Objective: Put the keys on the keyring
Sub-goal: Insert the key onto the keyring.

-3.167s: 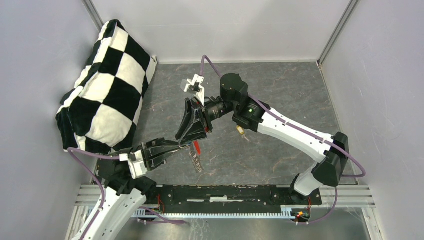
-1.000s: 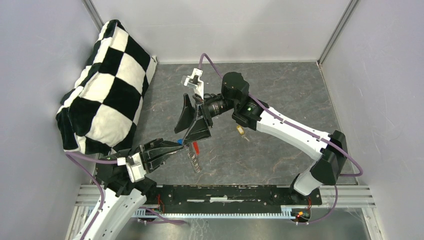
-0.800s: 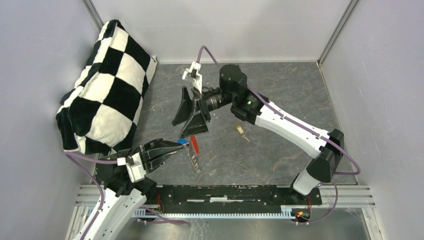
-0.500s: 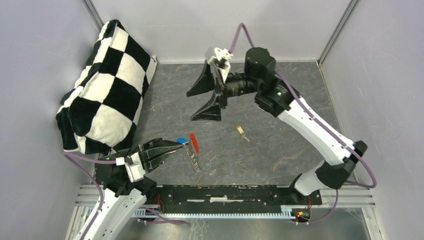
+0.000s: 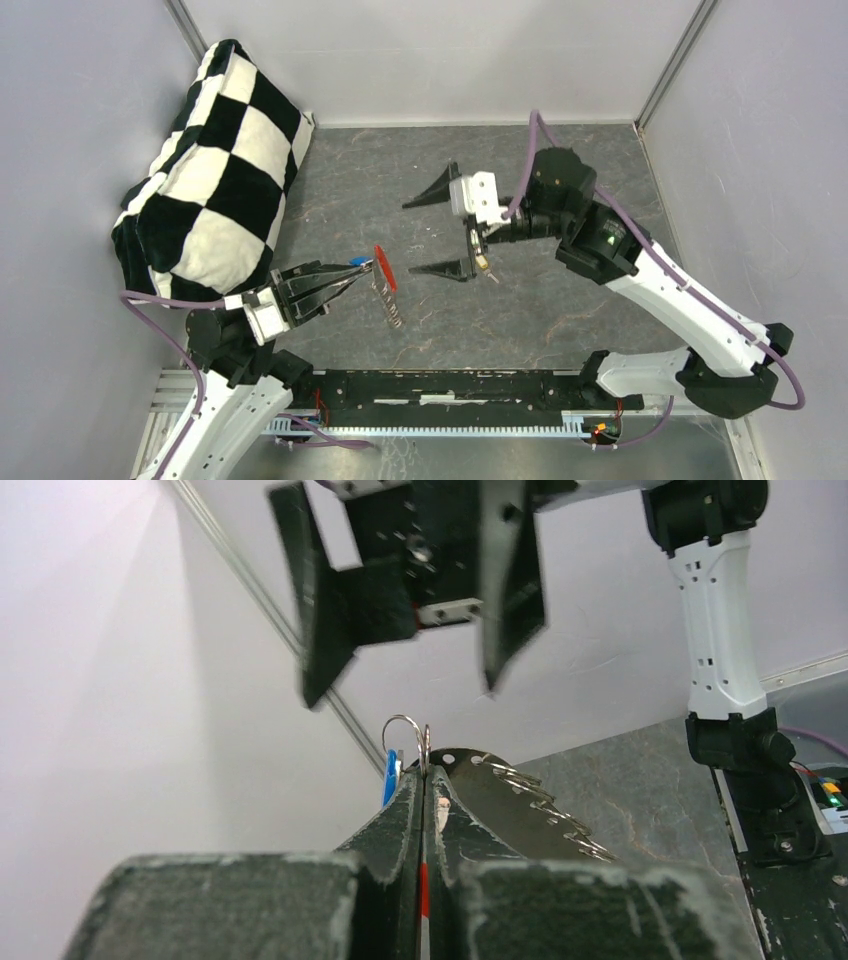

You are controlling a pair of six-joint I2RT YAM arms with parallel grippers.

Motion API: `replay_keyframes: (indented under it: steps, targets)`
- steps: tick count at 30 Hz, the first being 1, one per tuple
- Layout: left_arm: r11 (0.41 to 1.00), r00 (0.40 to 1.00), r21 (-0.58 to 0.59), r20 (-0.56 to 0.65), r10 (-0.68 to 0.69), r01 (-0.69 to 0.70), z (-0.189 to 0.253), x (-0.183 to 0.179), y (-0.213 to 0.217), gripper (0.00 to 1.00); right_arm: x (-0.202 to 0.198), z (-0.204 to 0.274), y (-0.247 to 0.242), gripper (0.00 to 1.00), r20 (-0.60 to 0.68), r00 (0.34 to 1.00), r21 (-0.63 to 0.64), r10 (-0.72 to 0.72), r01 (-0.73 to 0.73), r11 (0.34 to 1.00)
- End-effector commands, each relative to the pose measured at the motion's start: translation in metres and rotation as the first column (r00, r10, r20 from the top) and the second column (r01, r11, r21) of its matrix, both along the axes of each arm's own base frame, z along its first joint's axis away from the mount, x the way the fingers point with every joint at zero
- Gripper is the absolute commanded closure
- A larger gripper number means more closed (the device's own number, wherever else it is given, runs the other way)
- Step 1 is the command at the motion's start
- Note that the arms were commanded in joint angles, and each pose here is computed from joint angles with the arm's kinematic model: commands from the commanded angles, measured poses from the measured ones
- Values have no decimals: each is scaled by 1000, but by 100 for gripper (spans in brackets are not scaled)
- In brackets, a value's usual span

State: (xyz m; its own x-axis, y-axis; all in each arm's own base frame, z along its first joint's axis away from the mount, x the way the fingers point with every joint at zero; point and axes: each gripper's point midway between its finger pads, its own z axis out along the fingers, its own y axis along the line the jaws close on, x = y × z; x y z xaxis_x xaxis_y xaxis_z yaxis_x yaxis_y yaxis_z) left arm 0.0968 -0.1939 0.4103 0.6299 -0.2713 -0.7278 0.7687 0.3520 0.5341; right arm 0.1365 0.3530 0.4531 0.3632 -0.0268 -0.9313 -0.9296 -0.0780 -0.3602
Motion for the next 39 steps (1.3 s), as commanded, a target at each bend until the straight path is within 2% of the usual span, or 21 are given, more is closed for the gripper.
replay_keyframes:
  steps: [1, 2, 4, 6, 8, 10, 13, 18, 26, 31, 39]
  targets:
    - [998, 1000, -65, -8, 15, -16, 25, -1, 6, 98, -15, -3, -11, 2, 18, 1000, 122, 18, -20, 992]
    - [998, 1000, -64, -11, 16, -16, 25, 0, 6, 98, -8, -1, -13, 2, 3, 1000, 130, -31, 30, 991]
    - [998, 1000, -60, -16, 15, -15, 25, -1, 6, 98, -15, 3, -10, 8, 36, 999, 79, 24, -27, 997]
    - [999, 1000, -51, -19, 8, -9, 24, -1, 5, 98, -21, 0, 5, 20, 26, 997, 7, 71, -72, 997]
    - [999, 1000, -39, -19, -3, 3, 22, -3, 3, 98, -24, -1, 14, 23, 34, 997, -38, 76, -74, 997]
    - [999, 1000, -31, -23, -9, 9, 21, -3, 2, 98, -29, 8, 15, 23, 63, 994, -4, 89, -89, 996]
    - [1000, 999, -23, -36, -9, 8, 18, -2, 2, 98, -40, 18, 16, 35, 75, 986, 32, 149, -152, 988]
    - [1000, 999, -15, -37, -13, 12, 17, -4, 2, 98, -50, 17, 22, 50, 67, 976, 19, 206, -208, 978]
    - [1000, 999, 4, -29, -23, 23, 14, -7, 1, 98, -53, 8, 32, 55, 42, 970, -6, 238, -238, 971]
    - [999, 999, 9, -19, -30, 30, 14, -10, 1, 98, -48, -4, 37, 62, 26, 974, -40, 225, -224, 974]
    - [999, 999, 14, -14, -33, 34, 15, -11, 1, 98, -44, -9, 39, 63, 18, 977, -53, 210, -209, 976]
